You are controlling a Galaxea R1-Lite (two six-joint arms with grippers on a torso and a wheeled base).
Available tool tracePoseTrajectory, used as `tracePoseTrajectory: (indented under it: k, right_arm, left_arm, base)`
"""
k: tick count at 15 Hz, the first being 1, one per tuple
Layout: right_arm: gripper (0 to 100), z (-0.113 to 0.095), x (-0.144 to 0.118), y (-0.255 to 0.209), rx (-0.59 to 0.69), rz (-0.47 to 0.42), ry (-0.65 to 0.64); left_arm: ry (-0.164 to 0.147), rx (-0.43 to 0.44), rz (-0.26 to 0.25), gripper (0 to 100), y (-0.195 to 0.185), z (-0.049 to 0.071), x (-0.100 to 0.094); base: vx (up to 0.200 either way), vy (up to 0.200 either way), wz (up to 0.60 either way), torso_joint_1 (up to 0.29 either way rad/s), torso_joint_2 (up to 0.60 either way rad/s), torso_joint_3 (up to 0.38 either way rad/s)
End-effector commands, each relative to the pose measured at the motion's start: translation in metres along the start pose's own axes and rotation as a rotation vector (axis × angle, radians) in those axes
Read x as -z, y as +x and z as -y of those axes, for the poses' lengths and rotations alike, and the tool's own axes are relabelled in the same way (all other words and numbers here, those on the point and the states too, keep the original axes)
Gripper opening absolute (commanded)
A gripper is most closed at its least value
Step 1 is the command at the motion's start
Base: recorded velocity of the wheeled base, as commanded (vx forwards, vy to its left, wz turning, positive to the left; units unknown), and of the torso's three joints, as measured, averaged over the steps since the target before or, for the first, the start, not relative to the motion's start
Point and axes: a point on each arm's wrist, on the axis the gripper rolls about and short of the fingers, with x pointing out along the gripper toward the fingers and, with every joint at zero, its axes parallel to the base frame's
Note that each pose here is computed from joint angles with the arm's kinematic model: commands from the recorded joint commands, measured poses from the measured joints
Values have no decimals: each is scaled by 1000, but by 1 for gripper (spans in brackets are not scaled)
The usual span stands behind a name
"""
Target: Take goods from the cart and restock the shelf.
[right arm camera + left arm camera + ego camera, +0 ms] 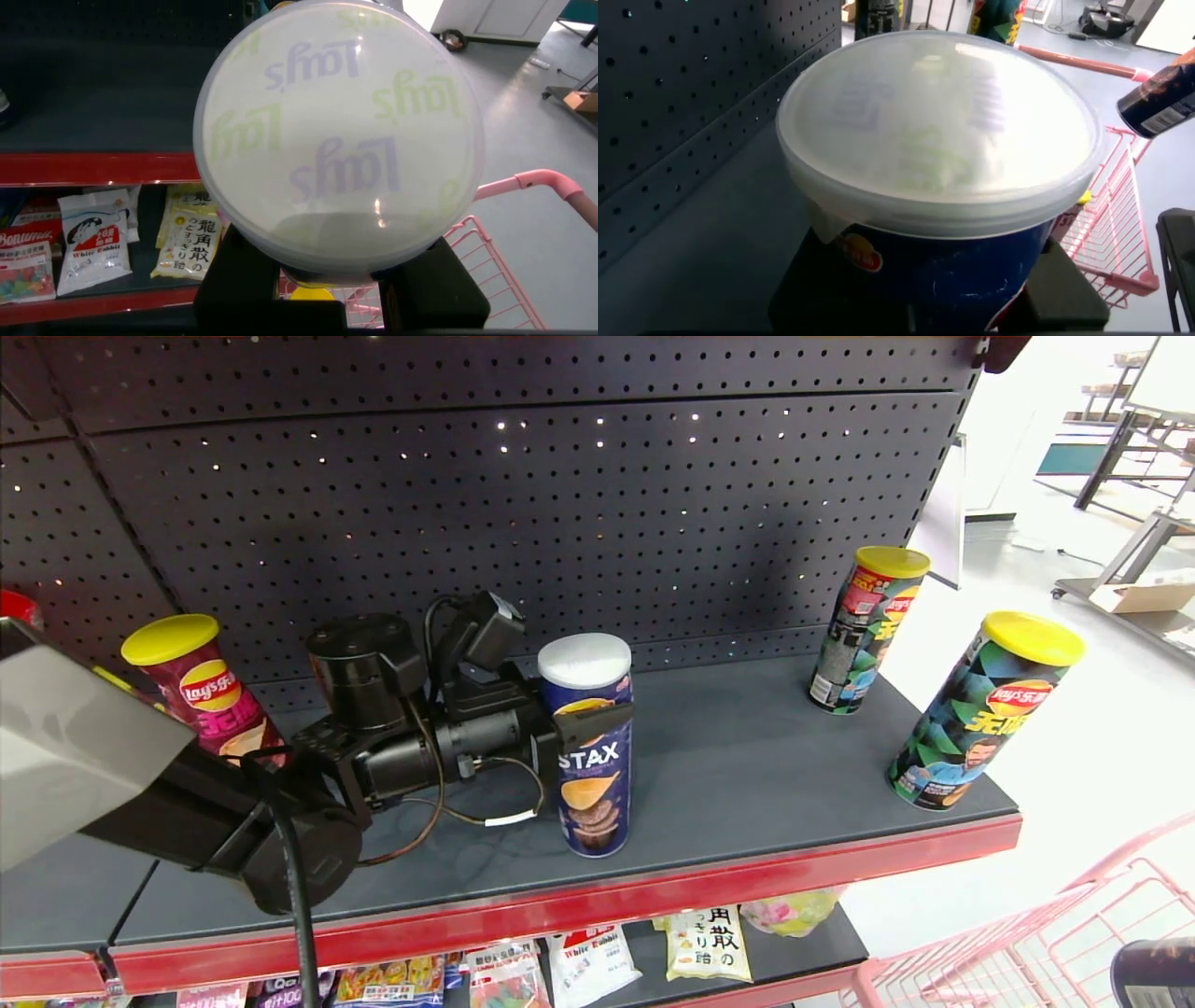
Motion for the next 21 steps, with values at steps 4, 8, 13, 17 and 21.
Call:
tracePoseTrajectory:
  k: [4, 8, 13, 17, 21]
  right_arm:
    - [0, 0, 0, 0, -1, -4, -1]
    - [0, 0, 1, 0, -1, -5, -1]
    - [0, 0, 1, 0, -1, -5, -1]
    - [0, 0, 1, 0, -1, -5, 1]
    - [0, 0, 1, 0, -1, -5, 1]
  left_arm:
    - [-4, -9, -8, 0, -2, -1, 6]
    - [-11, -15, -15, 0, -10, 5, 5]
    - [3, -25, 2, 0, -16, 4, -2]
    - [12, -16, 14, 0, -18, 7, -8]
    - [7, -19, -3, 0, -22, 8, -3]
  base:
    - [0, 0, 0, 0, 0, 0]
    - [0, 0, 0, 0, 0, 0]
    - [0, 0, 0, 0, 0, 0]
    - [0, 0, 0, 0, 0, 0]
    - [0, 0, 0, 0, 0, 0]
